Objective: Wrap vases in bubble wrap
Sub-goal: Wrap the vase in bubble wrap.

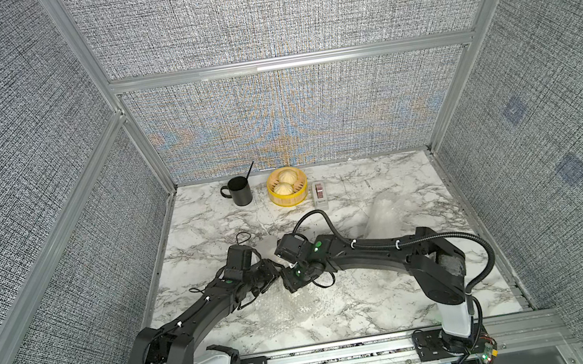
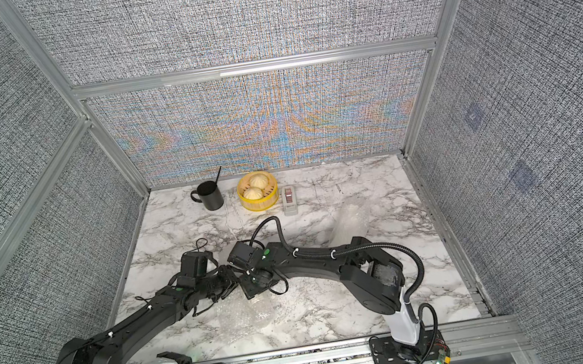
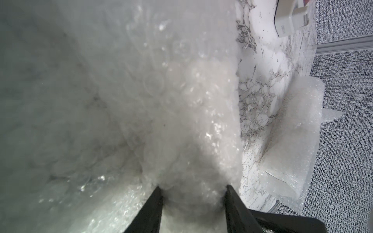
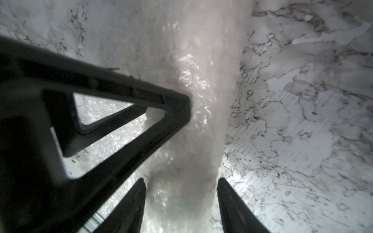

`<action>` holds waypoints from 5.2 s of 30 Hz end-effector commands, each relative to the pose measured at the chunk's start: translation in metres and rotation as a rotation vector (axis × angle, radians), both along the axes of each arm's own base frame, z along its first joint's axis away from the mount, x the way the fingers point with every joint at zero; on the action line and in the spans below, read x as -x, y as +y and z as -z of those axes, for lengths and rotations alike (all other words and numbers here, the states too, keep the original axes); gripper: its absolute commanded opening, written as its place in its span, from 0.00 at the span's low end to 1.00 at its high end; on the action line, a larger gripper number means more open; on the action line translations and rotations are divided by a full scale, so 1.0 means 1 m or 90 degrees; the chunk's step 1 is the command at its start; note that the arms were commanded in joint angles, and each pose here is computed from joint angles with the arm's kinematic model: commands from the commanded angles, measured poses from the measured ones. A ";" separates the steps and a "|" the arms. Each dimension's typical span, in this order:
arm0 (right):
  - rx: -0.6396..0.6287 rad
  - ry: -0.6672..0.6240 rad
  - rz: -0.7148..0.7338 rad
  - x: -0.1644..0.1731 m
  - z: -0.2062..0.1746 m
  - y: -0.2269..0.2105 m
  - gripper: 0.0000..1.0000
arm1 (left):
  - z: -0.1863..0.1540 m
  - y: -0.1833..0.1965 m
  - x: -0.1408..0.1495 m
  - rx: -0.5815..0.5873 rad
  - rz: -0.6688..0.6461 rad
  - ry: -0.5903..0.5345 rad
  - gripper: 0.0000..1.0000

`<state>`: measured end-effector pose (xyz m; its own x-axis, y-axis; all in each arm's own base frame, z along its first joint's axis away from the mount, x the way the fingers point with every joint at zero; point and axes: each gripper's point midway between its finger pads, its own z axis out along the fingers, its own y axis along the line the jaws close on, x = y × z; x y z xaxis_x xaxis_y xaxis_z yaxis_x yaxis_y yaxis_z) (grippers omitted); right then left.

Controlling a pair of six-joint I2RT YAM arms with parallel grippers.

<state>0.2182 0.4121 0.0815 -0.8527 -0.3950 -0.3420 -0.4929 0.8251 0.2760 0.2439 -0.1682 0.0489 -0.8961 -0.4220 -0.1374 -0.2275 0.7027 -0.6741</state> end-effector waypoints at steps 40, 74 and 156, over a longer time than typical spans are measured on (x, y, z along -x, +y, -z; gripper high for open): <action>0.008 0.079 -0.002 -0.009 0.032 0.014 0.54 | 0.023 0.084 0.051 -0.208 -0.169 0.100 0.44; 0.022 0.092 0.036 -0.010 0.046 -0.009 0.53 | -0.031 0.020 0.010 -0.086 -0.020 -0.049 0.06; -0.055 0.010 0.015 -0.133 0.023 0.011 0.38 | 0.014 -0.001 0.044 -0.154 0.087 0.031 0.22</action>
